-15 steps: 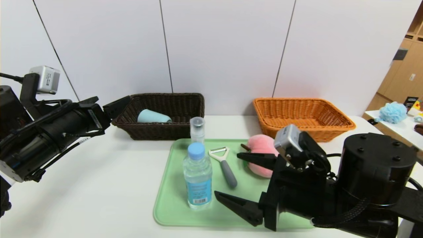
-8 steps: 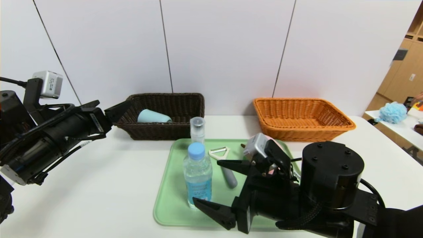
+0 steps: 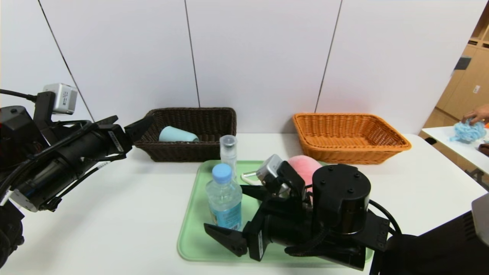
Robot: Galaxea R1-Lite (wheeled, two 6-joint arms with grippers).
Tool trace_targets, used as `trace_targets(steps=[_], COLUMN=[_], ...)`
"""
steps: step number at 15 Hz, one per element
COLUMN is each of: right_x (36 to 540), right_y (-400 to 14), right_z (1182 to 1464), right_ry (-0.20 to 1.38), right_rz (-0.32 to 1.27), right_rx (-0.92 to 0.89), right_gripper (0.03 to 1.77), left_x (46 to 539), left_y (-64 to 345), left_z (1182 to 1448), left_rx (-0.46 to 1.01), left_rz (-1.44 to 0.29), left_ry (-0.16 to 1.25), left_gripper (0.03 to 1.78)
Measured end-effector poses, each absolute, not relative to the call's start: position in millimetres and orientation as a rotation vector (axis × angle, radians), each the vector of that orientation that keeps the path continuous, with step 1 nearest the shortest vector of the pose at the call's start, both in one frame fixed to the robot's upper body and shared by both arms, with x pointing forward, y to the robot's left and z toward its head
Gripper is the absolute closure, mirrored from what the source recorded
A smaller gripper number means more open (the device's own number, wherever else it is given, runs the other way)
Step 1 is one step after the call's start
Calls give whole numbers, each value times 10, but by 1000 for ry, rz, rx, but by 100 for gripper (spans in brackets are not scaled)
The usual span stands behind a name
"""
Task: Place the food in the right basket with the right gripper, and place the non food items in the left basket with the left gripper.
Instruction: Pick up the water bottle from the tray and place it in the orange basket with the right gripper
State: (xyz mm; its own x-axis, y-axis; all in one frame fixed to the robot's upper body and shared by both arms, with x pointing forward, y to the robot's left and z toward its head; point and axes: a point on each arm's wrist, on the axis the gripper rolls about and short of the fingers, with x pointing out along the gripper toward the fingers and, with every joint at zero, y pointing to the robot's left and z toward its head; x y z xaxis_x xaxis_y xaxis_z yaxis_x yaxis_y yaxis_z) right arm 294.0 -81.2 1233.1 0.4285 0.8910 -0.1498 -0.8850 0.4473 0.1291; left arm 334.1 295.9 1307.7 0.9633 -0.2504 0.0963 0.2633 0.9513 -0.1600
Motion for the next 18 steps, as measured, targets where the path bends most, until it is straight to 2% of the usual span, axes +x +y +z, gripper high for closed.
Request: trace_targets(steps=[6, 11, 18], right_x=[3053, 3156, 3187], right_y=[-678, -594, -577], right_z=[12183, 12103, 12036], right_ry=[232, 171, 182], right_rz=[1103, 1053, 1045], right_rx=[24, 45, 38], right_gripper=[10, 10, 10], left_x=[3362, 3363, 3357], left_y=[2955, 2955, 2959], left_z=[13051, 13046, 13044], left_rx=[-173, -174, -183], left_rz=[-261, -260, -259], left_ry=[-65, -64, -62], left_gripper=[12, 12, 12])
